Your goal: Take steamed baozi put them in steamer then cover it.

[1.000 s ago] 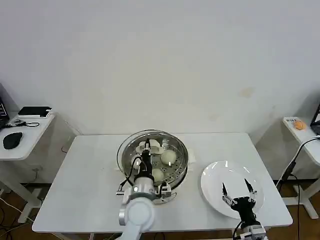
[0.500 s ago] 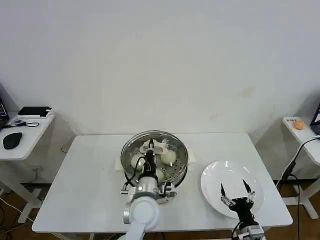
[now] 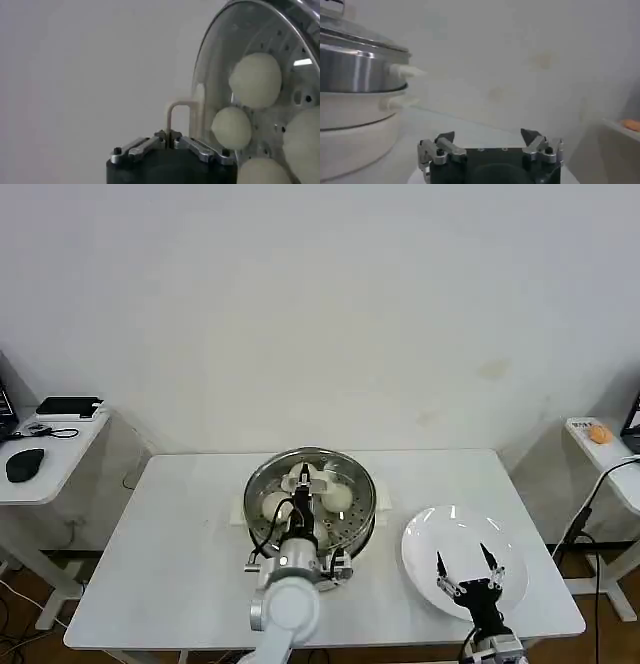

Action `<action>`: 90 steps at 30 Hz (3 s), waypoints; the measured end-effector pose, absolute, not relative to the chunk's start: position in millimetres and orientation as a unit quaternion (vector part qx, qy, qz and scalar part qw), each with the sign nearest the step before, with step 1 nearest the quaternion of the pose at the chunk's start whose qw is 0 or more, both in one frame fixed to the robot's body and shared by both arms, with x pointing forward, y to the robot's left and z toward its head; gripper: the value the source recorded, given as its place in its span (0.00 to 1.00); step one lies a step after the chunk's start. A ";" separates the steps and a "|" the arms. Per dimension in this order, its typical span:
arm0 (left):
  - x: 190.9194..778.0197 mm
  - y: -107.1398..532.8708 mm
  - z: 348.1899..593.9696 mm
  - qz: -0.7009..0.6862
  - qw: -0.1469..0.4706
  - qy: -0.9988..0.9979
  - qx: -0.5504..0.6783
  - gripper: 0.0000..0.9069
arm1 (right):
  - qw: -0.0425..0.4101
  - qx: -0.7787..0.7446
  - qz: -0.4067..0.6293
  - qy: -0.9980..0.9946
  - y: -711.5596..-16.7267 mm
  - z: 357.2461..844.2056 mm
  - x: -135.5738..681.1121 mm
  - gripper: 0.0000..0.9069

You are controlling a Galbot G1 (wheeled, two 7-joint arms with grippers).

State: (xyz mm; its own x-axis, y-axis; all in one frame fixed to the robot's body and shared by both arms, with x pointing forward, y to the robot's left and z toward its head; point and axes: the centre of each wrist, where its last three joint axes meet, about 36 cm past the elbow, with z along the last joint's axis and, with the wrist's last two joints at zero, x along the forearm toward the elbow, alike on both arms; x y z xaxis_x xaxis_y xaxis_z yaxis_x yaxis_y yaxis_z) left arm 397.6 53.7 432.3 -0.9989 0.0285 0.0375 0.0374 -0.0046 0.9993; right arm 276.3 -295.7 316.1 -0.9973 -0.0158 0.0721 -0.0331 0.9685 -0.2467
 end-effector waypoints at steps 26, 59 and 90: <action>394.5 53.9 432.5 -0.700 -0.001 -0.713 -0.025 1.00 | 0.039 0.019 0.126 -0.991 -292.4 313.4 276.0 1.00; 313.8 184.1 440.9 -0.466 -0.020 -0.885 -0.013 1.00 | 0.052 0.038 0.141 -0.988 -311.7 329.0 261.8 1.00; 254.5 281.7 390.2 -0.076 0.037 -0.995 0.057 1.00 | 0.054 0.070 0.128 -0.988 -302.8 337.1 250.0 1.00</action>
